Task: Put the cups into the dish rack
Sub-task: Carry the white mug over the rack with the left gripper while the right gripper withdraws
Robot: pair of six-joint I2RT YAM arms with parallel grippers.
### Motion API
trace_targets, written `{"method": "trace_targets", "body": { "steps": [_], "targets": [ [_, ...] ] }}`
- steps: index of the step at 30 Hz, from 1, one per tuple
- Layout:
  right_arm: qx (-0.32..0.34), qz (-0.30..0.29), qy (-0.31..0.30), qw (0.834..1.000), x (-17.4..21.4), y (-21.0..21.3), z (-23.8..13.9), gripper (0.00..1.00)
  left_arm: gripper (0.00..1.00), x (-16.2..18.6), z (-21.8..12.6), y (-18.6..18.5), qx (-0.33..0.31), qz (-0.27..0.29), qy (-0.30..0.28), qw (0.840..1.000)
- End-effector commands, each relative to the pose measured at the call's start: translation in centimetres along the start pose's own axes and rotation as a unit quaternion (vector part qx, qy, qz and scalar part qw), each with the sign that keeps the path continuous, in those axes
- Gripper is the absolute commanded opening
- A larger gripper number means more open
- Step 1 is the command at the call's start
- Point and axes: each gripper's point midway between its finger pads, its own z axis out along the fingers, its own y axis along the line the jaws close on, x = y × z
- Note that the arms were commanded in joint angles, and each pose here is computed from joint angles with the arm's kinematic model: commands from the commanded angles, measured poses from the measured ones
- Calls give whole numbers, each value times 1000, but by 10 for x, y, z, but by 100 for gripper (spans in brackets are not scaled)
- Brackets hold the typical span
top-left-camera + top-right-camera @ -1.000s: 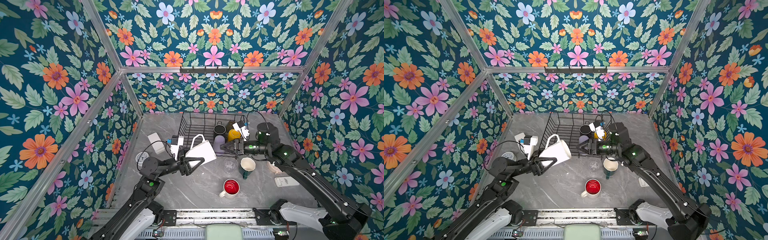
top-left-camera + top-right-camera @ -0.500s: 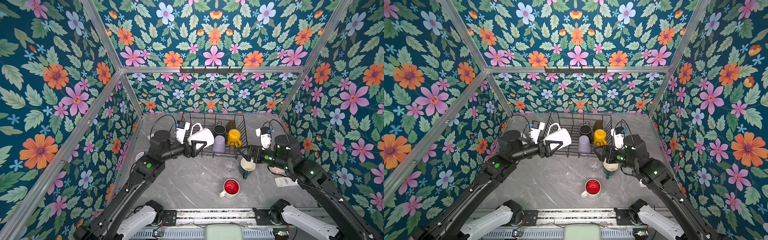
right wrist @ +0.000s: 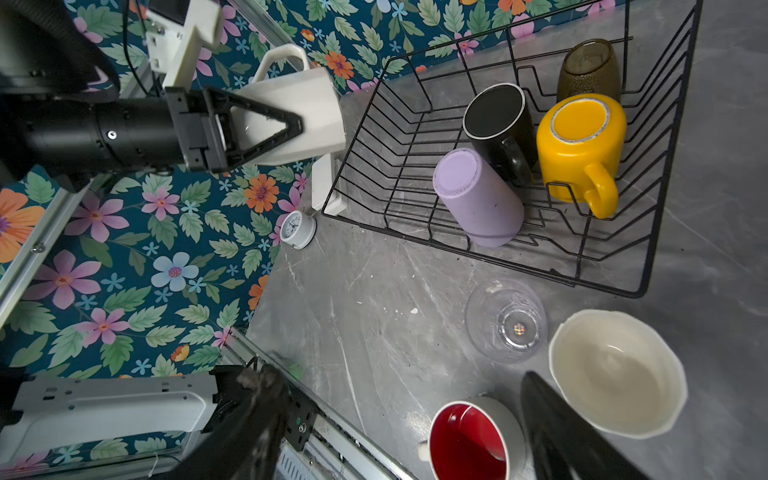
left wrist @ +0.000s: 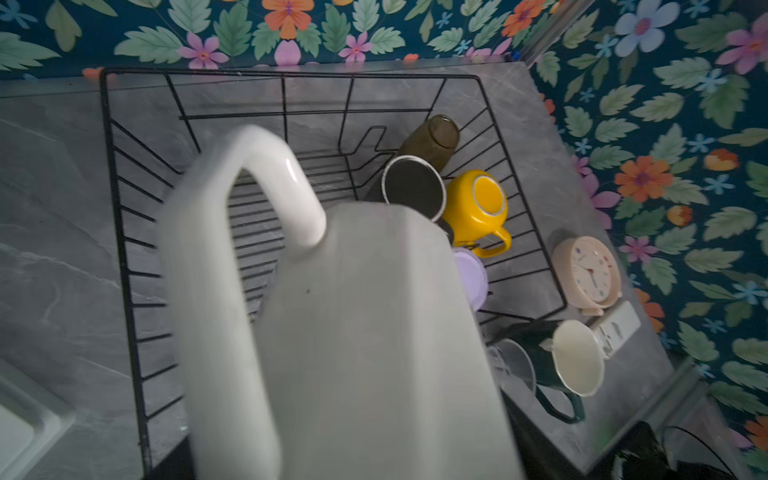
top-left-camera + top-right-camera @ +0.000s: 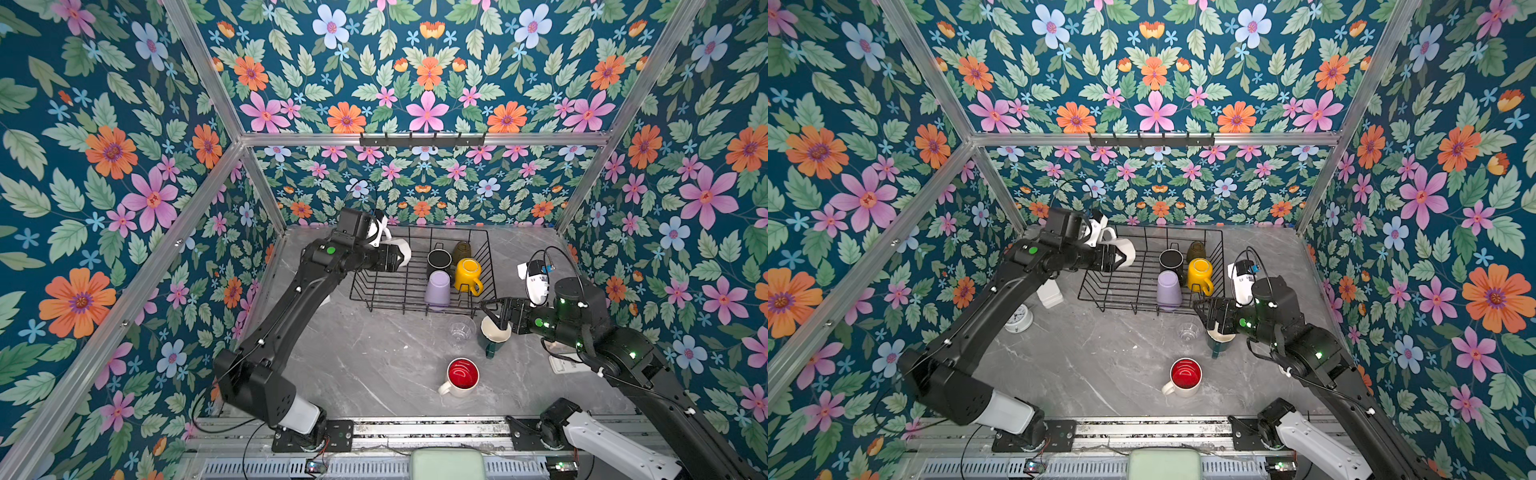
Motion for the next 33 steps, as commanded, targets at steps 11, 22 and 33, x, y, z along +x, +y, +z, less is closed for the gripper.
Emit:
{"method": "trace_targets", "body": {
  "steps": [11, 22, 33],
  "targets": [
    [6, 5, 4, 1000, 17, -11, -7, 88, 0, -15, 75, 66, -155, 76, 106, 979],
    [-6, 26, 9, 1000, 26, -12, -4, 89, 0, -9, 124, 95, -199, 100, 140, 965],
    [-20, 51, 9, 998, 33, -12, -3, 89, 0, 5, 155, 118, -207, 111, 177, 956]
  ]
}}
